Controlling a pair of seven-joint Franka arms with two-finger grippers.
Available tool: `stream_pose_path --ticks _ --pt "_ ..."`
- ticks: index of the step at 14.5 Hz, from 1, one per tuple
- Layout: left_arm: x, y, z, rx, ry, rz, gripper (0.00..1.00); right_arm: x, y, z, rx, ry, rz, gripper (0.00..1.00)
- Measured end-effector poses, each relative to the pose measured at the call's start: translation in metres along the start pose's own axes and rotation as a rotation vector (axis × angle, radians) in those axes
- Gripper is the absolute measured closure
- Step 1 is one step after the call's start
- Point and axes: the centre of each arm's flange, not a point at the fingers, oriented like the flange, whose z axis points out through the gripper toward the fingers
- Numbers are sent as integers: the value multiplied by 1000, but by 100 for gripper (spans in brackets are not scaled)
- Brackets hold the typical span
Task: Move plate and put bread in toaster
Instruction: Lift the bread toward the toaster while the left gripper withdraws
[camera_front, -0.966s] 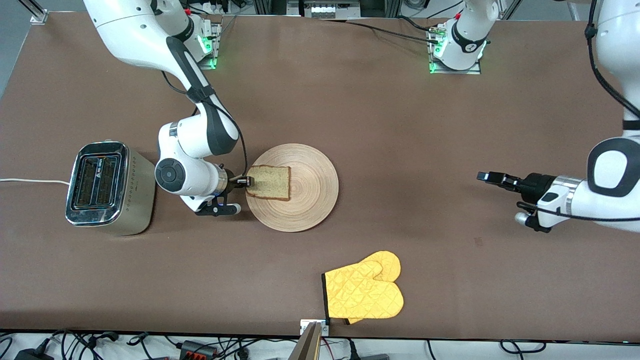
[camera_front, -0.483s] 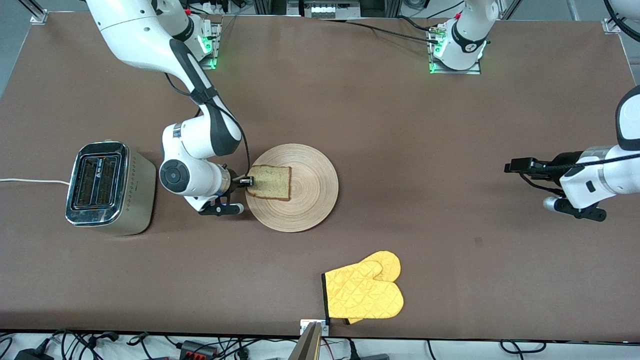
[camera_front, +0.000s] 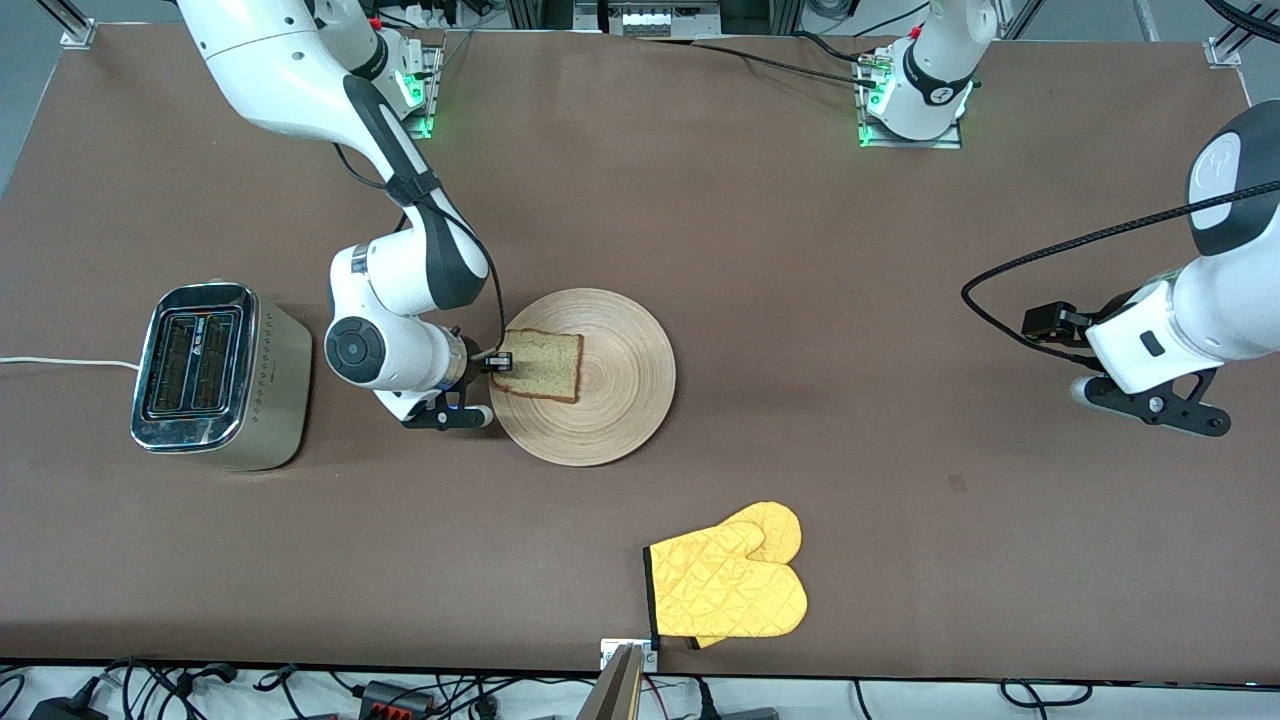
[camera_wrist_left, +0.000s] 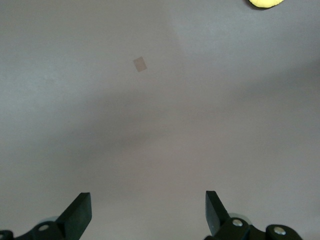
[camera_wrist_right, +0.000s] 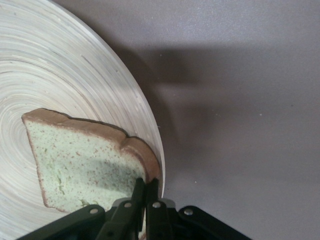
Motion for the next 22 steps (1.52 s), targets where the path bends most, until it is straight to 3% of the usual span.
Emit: stream_pose_path --ticks 5,7,10,15,17,22 --pt "-17 -5 -27 8 42 -42 0 5 -11 -28 10 2 -17 96" --pt "-28 -4 -31 -31 58 -52 0 7 -15 -70 13 -14 -26 96" --pt "-48 5 -18 -18 112 -71 0 4 16 -150 -7 -44 9 96" --pt "-86 25 1 -18 114 -186 0 -10 102 -220 -158 -128 124 96" --pt "-93 26 1 -15 111 -191 0 -16 129 -239 -239 -122 151 96" --pt "-96 28 0 -31 124 -198 0 -30 154 -280 -505 -67 125 96"
